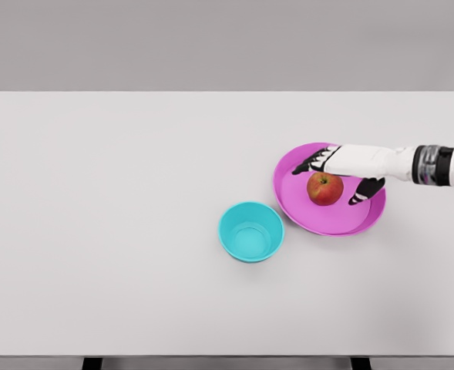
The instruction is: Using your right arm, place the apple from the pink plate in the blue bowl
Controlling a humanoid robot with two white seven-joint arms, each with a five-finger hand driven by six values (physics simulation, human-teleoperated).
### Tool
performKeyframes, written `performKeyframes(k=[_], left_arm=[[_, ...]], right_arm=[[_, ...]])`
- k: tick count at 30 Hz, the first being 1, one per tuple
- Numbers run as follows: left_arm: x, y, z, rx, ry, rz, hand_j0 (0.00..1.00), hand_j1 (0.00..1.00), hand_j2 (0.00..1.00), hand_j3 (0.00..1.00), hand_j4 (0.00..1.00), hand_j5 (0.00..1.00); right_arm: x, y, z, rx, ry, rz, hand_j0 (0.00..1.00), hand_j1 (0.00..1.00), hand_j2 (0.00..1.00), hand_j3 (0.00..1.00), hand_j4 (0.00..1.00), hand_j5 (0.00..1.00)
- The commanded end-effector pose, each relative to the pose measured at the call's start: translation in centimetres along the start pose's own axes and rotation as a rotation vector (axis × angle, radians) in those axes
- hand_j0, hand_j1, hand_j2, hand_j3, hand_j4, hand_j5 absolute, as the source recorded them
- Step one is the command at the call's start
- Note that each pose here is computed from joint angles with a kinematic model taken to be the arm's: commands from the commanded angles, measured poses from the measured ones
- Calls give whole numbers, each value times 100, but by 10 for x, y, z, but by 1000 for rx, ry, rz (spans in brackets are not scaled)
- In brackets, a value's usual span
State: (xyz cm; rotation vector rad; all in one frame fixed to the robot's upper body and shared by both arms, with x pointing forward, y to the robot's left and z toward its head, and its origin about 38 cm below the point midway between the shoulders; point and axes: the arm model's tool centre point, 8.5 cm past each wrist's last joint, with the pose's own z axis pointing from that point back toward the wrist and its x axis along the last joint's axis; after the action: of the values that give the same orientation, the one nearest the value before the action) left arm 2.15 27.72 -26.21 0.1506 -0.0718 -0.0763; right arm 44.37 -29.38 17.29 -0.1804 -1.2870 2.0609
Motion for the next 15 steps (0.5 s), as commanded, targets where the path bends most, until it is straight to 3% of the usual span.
performKeyframes(k=[1,7,8,12,13,15], left_arm=[[0,0,0,-1,1,-2,100,100,100,100,100,100],[0,0,0,1,1,0,100,100,100,100,100,100],[0,0,0,1,-1,0,100,100,100,100,100,100],[0,0,0,-1,-1,0,100,100,100,100,100,100],[0,0,0,1,-1,0,100,100,100,100,100,100],[0,0,0,-1,1,0,100,100,100,100,100,100]], right_arm=[[-1,3,-2,5,1,-14,100,100,100,100,100,100],[-1,5,-5,8,-3,-15,100,100,100,100,100,100],[0,5,-5,9,-4,-16,94,94,94,94,94,94],[-1,5,-5,11,-4,-17,89,89,89,89,89,89],[-1,6,-5,12,-3,-16,77,77,77,77,77,77],[0,6,-5,13,-3,-16,72,72,72,72,72,72]])
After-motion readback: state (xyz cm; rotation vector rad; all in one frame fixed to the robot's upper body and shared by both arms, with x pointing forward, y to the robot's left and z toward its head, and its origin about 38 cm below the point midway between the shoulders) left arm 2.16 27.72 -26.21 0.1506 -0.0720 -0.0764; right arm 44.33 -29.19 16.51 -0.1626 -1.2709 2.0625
